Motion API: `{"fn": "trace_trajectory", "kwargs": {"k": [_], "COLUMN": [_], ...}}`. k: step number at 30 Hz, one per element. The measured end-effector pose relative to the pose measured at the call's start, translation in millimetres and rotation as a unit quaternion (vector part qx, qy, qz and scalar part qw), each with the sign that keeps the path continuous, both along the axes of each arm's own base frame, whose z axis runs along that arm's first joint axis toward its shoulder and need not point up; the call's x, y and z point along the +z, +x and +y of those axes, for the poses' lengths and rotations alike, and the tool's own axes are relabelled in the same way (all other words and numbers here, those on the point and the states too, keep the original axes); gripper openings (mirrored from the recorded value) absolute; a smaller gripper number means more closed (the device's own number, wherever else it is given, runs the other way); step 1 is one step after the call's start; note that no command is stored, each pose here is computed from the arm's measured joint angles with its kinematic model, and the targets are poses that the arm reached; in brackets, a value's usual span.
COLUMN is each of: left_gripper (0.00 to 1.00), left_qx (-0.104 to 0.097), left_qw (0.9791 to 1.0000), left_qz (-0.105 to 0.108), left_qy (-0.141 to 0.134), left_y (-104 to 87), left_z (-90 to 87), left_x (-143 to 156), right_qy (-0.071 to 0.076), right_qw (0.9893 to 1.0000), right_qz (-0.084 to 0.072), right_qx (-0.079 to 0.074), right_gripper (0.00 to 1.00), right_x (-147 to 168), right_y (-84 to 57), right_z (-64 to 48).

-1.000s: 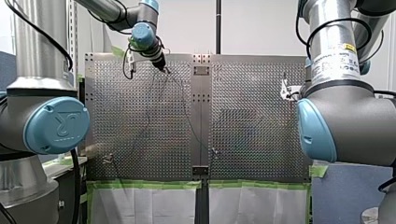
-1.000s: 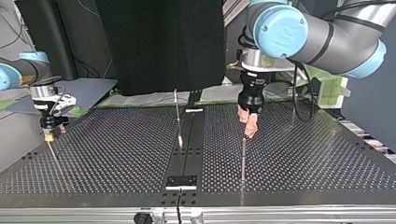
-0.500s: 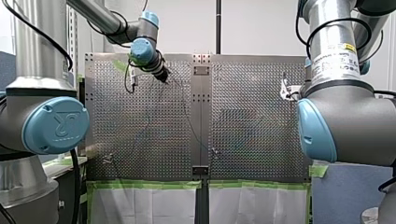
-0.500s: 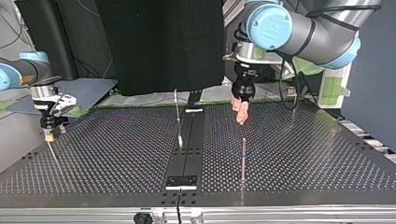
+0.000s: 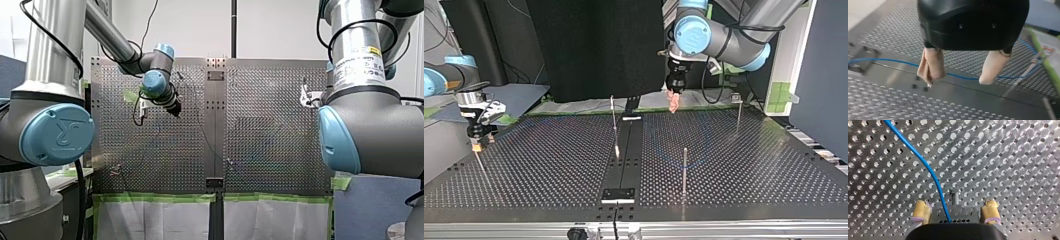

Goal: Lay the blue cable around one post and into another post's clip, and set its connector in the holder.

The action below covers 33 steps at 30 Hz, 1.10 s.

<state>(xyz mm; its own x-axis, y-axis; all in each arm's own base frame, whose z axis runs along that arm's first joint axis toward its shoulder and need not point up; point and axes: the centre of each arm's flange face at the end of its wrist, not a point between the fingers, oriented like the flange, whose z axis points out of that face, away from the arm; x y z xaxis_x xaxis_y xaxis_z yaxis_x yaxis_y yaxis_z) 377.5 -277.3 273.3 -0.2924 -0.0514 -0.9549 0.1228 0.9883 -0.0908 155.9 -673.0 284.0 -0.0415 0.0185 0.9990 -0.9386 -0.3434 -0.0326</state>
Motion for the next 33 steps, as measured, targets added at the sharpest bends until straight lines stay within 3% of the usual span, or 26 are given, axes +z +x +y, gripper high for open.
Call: {"fn": "trace_trajectory", "kwargs": {"k": [14,33], "left_gripper": [1.0,1.0], "left_qx": [-0.004,0.008], "left_qw": [0.998,0.9976], "left_qz": [0.06,0.068], "left_qy": [0.02,0.004], "left_y": [-26.7,-74.3], "left_z": [3.6,29.2], "left_x": [-101.0,-152.5], "right_qy": [0.0,0.001], "right_qw": [1.0,1.0], "right_qz": [0.0,0.0], "right_qx": [0.0,0.0], "right_gripper": [1.0,1.0], "right_x": [0.1,-0.1], "right_y": [0.4,0.6], "right_z": [0.1,0.3]}}
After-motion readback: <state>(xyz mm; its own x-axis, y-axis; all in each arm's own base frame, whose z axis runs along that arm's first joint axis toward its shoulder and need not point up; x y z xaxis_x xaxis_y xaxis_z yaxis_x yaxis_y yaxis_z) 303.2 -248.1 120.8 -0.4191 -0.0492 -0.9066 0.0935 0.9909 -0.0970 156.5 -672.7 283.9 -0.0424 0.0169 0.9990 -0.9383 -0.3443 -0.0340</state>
